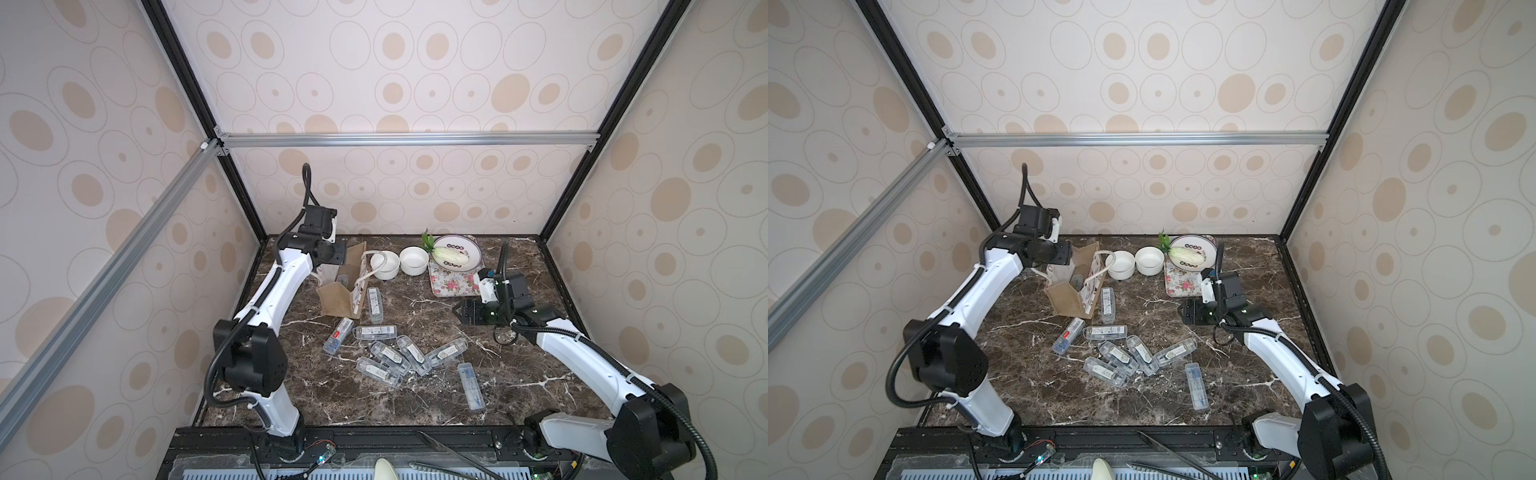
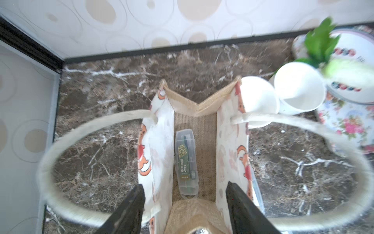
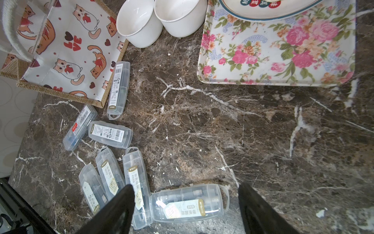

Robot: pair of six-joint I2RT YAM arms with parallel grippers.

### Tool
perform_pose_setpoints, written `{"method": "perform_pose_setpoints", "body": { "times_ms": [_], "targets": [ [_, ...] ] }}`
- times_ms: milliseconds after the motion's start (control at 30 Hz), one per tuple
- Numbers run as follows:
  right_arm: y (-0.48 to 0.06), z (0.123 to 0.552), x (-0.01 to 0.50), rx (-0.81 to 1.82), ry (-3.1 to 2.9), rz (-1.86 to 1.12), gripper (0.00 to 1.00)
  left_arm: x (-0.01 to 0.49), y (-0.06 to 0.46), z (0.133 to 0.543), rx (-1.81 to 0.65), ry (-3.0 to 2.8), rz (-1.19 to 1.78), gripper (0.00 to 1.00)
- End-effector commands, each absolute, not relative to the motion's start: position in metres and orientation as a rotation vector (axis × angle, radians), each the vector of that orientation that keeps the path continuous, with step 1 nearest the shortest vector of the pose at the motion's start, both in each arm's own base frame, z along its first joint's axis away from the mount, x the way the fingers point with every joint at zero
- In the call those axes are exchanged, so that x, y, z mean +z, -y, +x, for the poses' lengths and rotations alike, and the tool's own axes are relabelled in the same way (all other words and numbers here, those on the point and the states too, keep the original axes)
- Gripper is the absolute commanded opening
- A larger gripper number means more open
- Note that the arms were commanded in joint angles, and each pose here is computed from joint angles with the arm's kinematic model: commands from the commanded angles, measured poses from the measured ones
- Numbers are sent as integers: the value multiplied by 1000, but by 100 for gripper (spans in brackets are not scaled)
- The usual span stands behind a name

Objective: Put the compass set into the canvas bag
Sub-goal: Place the compass set in the canvas bag, then pick up the compass set at the center of the board.

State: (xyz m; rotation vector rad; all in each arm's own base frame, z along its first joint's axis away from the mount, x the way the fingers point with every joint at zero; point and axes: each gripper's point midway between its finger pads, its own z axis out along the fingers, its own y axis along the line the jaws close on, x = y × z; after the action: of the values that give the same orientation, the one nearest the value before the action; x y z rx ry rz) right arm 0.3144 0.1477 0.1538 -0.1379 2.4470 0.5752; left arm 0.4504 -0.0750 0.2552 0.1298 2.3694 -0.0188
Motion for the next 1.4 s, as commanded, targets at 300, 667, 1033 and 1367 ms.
{"method": "perform_pose_setpoints", "body": {
  "times_ms": [300,667,1033,1367],
  "targets": [
    [-148,312,177,566,-2383,-190,83,175,71,319,-158,-2546,135,70],
    [-142,299,184,554,-2345,-199,83,128,73,299,-140,-2654,32,70],
    [-138,297,176,522,-2340,-211,84,83,81,298,-60,-2717,-70,76],
    [-135,298,168,488,-2362,-232,85,53,77,302,59,-2766,-59,75]
  ]
}}
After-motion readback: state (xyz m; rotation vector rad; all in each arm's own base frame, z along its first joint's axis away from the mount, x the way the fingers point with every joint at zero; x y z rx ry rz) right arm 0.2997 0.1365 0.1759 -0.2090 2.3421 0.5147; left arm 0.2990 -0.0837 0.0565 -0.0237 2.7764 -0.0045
